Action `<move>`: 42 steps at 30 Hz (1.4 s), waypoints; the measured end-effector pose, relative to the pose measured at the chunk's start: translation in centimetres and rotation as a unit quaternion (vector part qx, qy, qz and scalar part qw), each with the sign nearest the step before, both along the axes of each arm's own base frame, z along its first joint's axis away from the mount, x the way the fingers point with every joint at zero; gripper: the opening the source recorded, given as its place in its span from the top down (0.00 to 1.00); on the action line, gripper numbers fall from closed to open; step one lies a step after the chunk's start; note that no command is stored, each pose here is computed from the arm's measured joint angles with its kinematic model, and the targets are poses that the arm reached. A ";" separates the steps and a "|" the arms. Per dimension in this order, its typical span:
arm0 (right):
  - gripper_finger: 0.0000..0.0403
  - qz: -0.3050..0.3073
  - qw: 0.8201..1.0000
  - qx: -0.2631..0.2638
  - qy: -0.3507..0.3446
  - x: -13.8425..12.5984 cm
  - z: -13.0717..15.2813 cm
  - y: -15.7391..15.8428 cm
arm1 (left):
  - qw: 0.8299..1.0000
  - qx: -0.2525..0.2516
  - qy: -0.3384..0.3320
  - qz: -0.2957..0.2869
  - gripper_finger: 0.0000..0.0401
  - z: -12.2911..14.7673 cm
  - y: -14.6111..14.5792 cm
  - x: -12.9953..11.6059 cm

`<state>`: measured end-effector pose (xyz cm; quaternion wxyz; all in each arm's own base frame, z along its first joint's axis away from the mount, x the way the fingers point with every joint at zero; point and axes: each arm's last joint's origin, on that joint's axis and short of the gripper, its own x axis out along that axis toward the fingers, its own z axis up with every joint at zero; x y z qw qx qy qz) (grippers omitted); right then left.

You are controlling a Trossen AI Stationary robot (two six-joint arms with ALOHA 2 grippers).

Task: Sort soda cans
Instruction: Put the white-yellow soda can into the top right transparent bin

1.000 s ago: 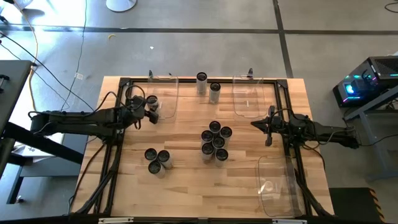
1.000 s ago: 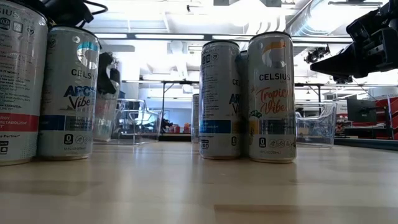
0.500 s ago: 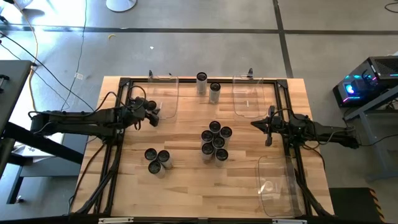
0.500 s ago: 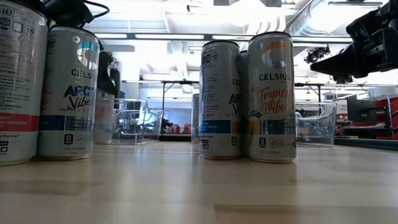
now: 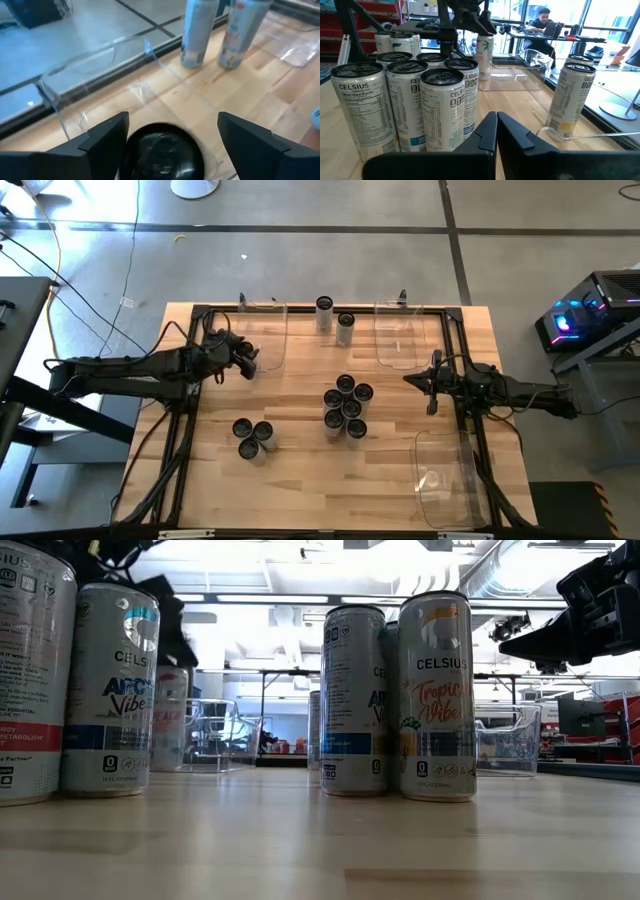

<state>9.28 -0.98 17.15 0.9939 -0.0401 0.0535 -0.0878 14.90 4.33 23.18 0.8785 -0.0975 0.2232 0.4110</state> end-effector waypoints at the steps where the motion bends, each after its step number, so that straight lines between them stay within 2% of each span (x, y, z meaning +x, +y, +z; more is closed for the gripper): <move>1: 0.99 0.000 1.000 0.000 0.000 0.0 0.0 0.0 | 1.000 0.004 -0.001 -0.003 0.26 0.4 0.0 0.0; 8: 0.99 0.000 1.000 0.000 0.000 0.0 0.0 0.0 | 0.999 0.020 -0.030 -0.009 0.26 3.5 0.0 0.3; 14: 0.99 0.000 1.000 0.000 0.000 0.0 0.0 0.0 | 0.994 0.065 -0.050 -0.074 0.26 4.9 -0.9 1.0; 19: 0.99 0.000 1.000 0.000 0.000 0.0 0.0 0.0 | 0.974 0.141 -0.124 -0.125 0.26 5.0 -1.9 2.0; 23: 0.99 0.000 1.000 0.000 0.000 0.0 0.0 0.0 | 0.955 0.184 -0.183 -0.140 0.26 4.2 -2.5 2.2; 28: 0.99 0.000 1.000 0.000 0.000 0.0 0.0 0.0 | 0.948 0.169 -0.231 -0.142 0.26 3.6 -2.7 2.1; 31: 0.99 0.000 1.000 -0.007 0.001 0.0 0.0 0.0 | 0.950 0.164 -0.226 -0.143 0.26 3.2 -2.7 2.1; 36: 0.99 0.008 0.997 -0.080 0.013 0.0 0.0 0.0 | 0.950 0.163 -0.223 -0.143 0.26 3.2 -2.7 2.1; 42: 0.99 0.006 0.997 -0.078 0.000 0.0 0.3 0.0 | 0.950 0.163 -0.223 -0.143 0.26 3.2 -2.7 2.1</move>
